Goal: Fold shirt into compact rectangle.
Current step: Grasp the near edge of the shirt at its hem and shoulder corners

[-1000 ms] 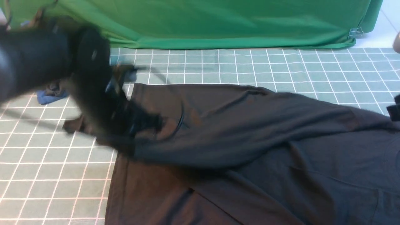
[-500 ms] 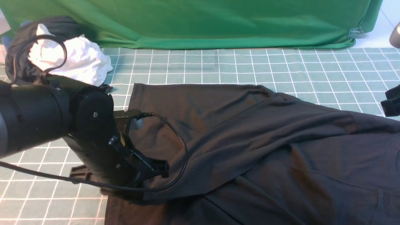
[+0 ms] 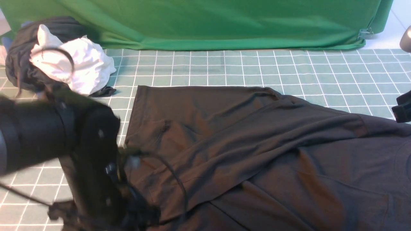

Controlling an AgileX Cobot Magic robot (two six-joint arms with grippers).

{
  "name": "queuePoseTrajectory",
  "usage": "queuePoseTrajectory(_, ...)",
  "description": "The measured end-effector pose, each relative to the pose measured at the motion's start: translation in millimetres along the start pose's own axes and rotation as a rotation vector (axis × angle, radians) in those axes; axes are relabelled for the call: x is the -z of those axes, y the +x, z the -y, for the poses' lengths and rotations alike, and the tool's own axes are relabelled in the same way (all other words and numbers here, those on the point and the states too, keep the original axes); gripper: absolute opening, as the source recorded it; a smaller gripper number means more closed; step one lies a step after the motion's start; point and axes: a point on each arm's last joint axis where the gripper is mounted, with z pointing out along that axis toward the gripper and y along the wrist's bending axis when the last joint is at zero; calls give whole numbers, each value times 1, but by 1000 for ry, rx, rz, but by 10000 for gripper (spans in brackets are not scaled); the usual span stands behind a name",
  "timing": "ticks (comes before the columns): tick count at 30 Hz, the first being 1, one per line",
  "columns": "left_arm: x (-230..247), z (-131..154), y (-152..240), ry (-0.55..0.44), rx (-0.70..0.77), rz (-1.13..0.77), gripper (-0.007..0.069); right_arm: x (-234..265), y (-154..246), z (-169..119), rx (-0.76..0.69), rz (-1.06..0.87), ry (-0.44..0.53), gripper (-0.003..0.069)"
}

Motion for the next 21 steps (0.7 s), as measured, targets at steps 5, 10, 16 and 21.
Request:
queuePoseTrajectory(5, -26, 20, 39, -49, -44, -6, 525, 0, 0, 0, -1, 0, -1, 20)
queuePoseTrajectory(10, -41, 20, 50, -80, -7, 8, 525, 0, -1, 0, 1, 9, 0, 23)
queuePoseTrajectory(16, -56, 11, 56, -99, 28, 4, 525, 0, -1, 0, 1, 12, -2, 27)
queuePoseTrajectory(21, -59, 10, 58, -81, 47, 20, 520, 0, -1, -1, 8, 13, -6, 32)
